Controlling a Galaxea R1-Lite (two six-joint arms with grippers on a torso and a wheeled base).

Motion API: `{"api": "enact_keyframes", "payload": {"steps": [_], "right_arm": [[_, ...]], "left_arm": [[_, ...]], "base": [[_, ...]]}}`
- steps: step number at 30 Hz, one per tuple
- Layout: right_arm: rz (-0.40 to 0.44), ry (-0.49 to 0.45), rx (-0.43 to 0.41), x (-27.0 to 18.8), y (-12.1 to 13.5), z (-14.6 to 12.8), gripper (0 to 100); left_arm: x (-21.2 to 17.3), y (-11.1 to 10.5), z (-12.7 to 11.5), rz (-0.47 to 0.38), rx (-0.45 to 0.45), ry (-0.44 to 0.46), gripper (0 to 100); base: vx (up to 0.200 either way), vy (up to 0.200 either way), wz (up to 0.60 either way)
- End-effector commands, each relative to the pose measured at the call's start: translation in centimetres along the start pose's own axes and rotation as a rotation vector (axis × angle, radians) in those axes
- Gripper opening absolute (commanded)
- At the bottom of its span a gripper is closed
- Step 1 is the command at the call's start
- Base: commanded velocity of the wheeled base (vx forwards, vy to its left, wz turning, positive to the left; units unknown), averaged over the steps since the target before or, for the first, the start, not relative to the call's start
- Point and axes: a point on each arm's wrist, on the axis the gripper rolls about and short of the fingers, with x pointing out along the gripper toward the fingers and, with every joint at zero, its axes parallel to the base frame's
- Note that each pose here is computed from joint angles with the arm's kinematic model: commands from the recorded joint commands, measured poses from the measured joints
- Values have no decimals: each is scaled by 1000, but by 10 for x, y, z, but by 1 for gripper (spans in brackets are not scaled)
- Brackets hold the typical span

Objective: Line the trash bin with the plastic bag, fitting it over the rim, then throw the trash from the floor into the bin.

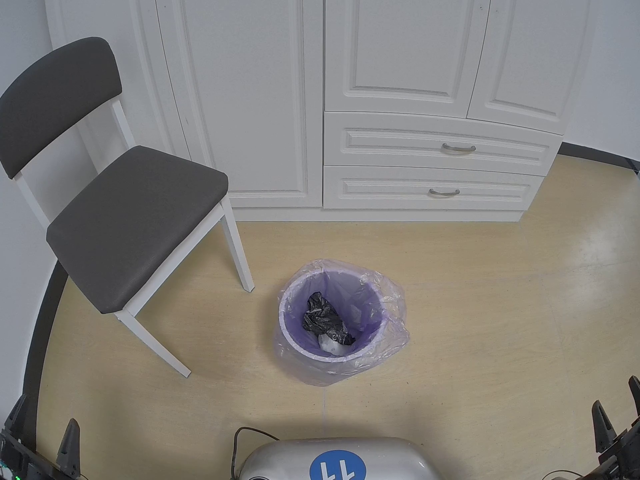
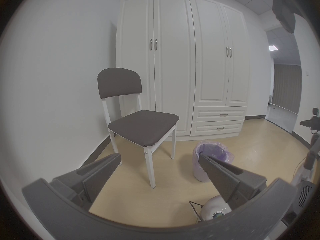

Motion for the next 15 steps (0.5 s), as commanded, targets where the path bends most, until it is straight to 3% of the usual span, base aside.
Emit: {"api": "enact_keyframes", "payload": {"steps": [1,15], "right_arm": [[-6,12,-12,0,0,-6,100],[-11,14,2,0,0,-6,100]], "left_arm": [[0,0,-5,-5,-1,2,100],[0,0,-5,0,-2,0,100]], "base": [[0,0,0],[0,0,0]]}}
